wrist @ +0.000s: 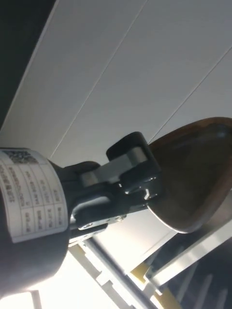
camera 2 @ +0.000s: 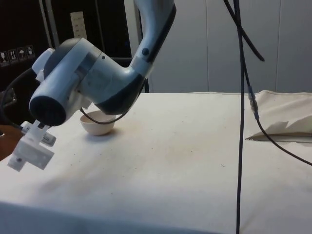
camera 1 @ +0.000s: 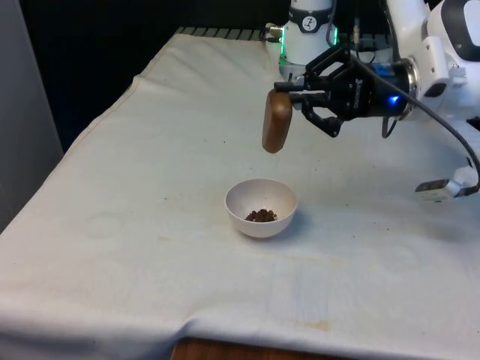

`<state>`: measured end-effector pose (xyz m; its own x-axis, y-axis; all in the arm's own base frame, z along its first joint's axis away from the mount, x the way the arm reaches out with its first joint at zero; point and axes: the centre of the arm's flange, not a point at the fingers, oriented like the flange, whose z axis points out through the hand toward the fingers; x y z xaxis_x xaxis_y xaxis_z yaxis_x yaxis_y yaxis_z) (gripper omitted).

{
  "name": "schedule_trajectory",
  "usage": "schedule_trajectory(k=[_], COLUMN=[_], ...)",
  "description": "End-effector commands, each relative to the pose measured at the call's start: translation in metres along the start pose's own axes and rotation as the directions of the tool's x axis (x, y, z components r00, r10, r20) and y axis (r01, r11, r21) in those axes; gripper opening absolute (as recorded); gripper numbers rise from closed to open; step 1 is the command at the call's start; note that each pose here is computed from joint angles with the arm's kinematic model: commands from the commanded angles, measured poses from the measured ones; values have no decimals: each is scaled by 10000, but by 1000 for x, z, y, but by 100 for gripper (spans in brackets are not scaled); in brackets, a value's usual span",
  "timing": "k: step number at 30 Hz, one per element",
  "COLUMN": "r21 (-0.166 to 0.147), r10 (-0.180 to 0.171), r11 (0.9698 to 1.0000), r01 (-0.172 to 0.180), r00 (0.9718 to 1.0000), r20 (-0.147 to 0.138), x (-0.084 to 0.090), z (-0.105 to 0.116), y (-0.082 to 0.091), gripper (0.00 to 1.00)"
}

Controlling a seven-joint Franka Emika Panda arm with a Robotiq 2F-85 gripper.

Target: Pour the coffee beans from the cup into the bowl.

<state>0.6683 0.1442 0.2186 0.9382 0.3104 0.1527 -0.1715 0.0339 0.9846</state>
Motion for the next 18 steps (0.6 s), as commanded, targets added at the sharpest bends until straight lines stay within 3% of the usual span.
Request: schedule_trajectory(k=[1, 10, 18], r21=[-155, -669, -675], r10=[-76, -123, -68], r11=[9999, 9977, 9977], r01=[76, 112, 55], r00=[10000, 9998, 9998], r20=[5, -161, -184], x=[1, 0, -1], z=[-2, -10, -10], y=[-2, -7, -7], gripper=[0, 0, 0])
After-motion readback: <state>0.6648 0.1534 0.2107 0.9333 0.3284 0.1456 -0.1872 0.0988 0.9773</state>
